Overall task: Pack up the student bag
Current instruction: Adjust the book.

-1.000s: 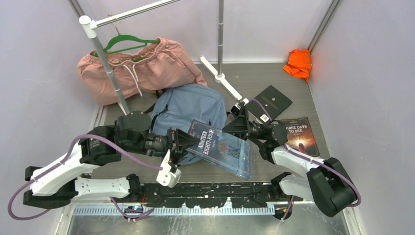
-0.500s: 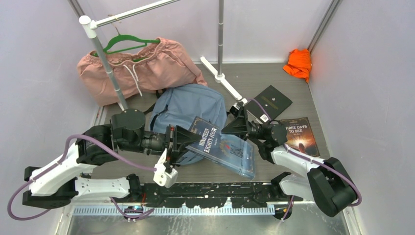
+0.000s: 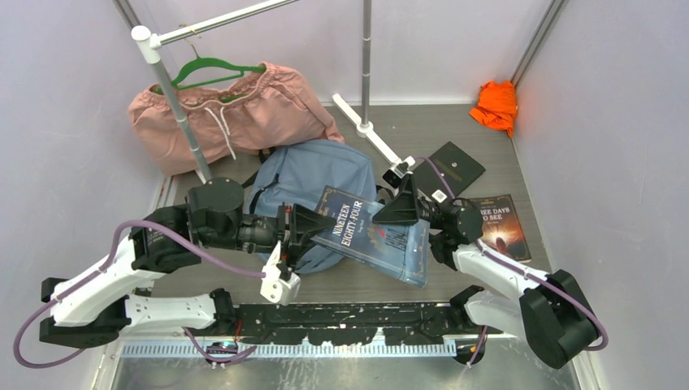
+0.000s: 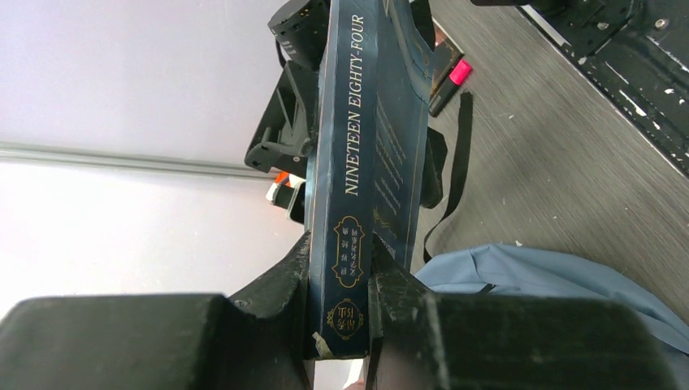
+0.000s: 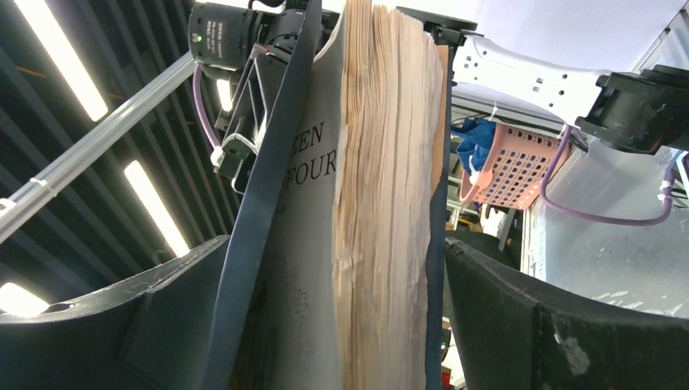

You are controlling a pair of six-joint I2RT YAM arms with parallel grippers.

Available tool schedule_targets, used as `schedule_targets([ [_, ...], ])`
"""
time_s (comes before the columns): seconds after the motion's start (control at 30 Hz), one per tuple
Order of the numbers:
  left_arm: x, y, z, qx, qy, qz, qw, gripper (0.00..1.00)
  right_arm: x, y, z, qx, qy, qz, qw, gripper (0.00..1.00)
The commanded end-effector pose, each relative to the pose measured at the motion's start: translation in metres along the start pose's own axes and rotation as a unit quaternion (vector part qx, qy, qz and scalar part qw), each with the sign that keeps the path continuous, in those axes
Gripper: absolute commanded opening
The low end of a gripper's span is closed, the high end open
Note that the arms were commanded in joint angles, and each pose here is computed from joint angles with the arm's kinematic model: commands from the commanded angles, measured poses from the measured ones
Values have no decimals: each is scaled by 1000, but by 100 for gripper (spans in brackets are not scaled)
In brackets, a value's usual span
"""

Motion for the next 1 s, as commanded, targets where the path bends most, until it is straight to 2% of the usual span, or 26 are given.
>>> schedule_targets([
  [0.0, -25, 35, -23, -107, -55, 37, 992, 0, 2, 30, 1, -22, 26, 108, 994, 100],
  [0.5, -5, 26, -29, -100, -30, -1, 995, 0, 3, 35, 3, -20, 46, 85, 995, 100],
  [0.6, -3, 27, -28, -101, -28, -2, 994, 0, 3, 35, 4, -19, 51, 83, 995, 96],
  [0.7, -2, 26, -25, -100, -29, -4, 995, 0, 1, 32, 5, -16, 51, 82, 995, 87],
  [0.87, 5, 23, -21, -100, -21, -15, 995, 0, -1, 28, 6, -14, 47, 79, 996, 55],
  [0.97, 12, 22, -18, -102, -8, -26, 994, 0, -1, 24, 5, -10, 47, 83, 995, 44],
])
Point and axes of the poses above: each gripper's point midway between its finger pads, its own z axis out along the fingers, its own y axis along the line the jaws close on, x = y × z, the point moved 7 cm from there along -z, back along the fingers, and after that the axes turned 13 degrees about -z, right-handed, at the moved point
